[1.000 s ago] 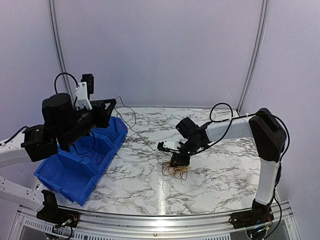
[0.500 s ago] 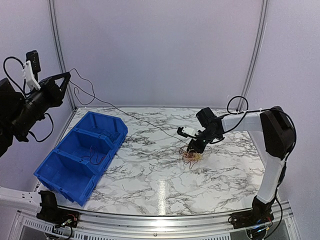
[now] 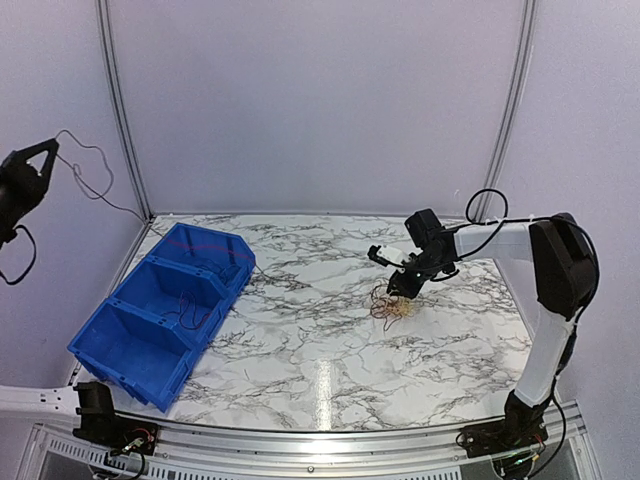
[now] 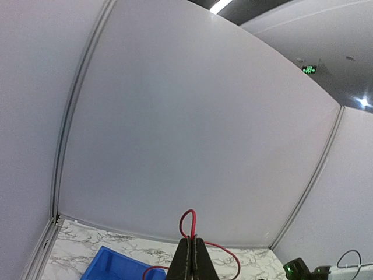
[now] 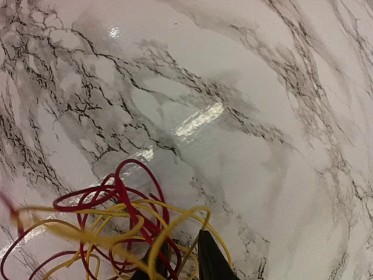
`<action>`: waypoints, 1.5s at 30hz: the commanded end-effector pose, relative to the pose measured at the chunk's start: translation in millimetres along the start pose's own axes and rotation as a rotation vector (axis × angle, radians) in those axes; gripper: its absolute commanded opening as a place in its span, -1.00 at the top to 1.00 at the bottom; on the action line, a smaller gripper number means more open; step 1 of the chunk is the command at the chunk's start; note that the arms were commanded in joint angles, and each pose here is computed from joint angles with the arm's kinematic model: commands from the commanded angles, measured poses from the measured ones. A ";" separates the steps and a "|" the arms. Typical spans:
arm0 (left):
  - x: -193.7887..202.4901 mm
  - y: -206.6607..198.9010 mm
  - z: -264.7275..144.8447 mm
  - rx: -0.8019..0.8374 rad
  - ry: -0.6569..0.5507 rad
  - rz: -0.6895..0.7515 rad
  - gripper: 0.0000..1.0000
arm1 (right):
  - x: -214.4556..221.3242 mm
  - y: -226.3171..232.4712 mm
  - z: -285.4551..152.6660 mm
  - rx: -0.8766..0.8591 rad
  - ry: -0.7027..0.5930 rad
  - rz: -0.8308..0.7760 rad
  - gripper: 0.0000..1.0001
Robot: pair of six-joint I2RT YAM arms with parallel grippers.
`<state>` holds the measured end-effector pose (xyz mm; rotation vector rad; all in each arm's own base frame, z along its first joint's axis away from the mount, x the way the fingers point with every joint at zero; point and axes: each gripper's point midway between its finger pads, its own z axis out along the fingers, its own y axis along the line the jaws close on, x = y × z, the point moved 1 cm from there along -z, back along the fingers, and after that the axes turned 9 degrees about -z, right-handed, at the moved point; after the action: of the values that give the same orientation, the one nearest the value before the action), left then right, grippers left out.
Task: Untangle the cables
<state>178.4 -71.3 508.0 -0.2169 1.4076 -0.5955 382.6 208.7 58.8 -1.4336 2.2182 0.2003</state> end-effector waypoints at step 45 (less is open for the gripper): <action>-21.0 -85.8 60.2 0.035 0.087 0.290 1.00 | -18.3 -36.4 -74.2 0.219 -0.119 0.009 -0.87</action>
<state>206.2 -129.0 577.0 -0.0581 1.4581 -0.4856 388.0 183.9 136.5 -1.2889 2.0930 0.0856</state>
